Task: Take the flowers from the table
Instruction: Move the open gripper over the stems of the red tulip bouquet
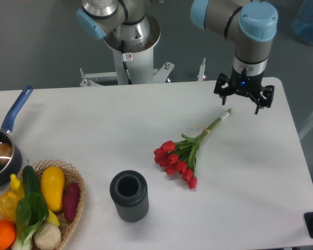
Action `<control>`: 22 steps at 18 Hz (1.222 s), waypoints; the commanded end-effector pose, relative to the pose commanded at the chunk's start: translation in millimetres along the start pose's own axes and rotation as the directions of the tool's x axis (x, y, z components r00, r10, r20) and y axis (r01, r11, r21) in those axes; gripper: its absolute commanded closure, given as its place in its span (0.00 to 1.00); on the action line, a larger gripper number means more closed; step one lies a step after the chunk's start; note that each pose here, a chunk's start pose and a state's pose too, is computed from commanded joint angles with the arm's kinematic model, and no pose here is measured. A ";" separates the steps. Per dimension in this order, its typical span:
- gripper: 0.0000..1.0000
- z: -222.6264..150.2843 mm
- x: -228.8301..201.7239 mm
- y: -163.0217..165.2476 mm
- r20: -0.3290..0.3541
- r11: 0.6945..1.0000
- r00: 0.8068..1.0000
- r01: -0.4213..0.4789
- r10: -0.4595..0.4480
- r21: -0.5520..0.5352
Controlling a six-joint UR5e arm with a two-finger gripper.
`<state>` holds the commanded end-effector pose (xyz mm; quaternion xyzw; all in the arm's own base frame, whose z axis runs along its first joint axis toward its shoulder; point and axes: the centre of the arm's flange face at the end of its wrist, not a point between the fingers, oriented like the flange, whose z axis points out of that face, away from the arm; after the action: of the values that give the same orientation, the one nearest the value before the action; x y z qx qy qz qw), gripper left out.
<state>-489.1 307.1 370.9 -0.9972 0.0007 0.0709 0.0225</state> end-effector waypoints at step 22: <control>0.00 87.1 79.2 -33.7 -0.223 0.983 0.958 -0.163 0.178 0.088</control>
<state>-422.9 344.8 275.0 -0.9936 0.0916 -0.0432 0.0502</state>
